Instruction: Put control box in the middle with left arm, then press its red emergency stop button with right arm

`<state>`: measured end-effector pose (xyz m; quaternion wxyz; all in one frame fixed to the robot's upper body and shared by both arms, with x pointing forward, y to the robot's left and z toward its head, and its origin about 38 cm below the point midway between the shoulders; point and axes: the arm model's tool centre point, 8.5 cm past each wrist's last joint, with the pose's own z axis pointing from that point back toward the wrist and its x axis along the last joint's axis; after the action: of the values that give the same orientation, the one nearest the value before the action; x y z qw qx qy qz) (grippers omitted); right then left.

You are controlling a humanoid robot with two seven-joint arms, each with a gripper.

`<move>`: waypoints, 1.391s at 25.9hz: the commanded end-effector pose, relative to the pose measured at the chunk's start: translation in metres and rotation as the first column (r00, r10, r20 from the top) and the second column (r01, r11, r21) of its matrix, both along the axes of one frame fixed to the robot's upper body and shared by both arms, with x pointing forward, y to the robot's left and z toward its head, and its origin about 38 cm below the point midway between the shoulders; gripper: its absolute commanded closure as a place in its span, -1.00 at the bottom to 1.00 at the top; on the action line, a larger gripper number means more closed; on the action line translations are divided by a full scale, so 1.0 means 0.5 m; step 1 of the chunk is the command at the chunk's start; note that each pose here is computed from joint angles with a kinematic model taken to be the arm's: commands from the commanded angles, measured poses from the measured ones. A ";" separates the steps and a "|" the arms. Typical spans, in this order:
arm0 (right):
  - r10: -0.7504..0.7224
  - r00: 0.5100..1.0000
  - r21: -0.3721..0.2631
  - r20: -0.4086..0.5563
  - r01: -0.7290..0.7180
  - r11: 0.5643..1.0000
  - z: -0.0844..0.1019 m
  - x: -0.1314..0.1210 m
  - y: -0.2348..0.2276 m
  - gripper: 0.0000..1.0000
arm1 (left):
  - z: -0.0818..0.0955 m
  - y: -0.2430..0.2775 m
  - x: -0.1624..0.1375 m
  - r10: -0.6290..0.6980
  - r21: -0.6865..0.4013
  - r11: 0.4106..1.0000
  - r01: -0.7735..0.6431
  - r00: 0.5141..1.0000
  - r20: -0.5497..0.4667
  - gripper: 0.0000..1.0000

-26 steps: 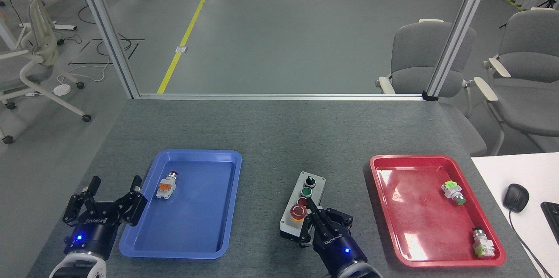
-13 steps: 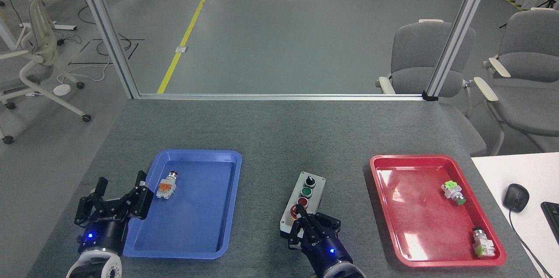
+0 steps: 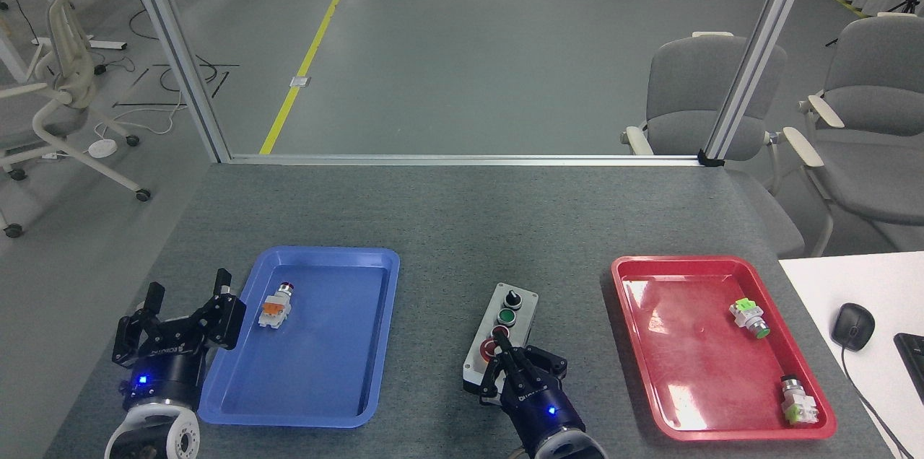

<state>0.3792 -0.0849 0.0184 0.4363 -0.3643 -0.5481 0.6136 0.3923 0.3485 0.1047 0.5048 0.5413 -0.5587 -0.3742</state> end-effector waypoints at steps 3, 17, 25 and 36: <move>-0.022 0.994 0.046 0.111 0.017 0.999 0.042 0.004 -0.016 1.00 | -0.036 -0.050 0.002 -0.032 -0.040 0.999 0.031 0.999 -0.035 -0.98; -0.291 0.942 0.104 0.165 0.277 0.955 0.065 -0.049 -0.292 -0.97 | -0.106 -0.099 -0.001 -0.057 -0.132 0.990 0.043 0.992 -0.109 -0.98; -0.391 0.907 0.088 0.156 0.382 0.920 0.058 -0.061 -0.368 -0.97 | -0.107 -0.099 -0.001 -0.058 -0.133 0.990 0.043 0.992 -0.111 -0.98; -0.480 0.862 0.088 0.165 0.472 0.877 0.065 -0.062 -0.377 -0.97 | -0.107 -0.099 -0.001 -0.058 -0.133 0.990 0.043 0.992 -0.111 -0.98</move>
<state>0.3481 -0.2739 0.0494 0.5292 -0.5291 -0.4934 0.4433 0.3917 0.2991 0.0515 0.5602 0.4709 -0.5657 -0.3800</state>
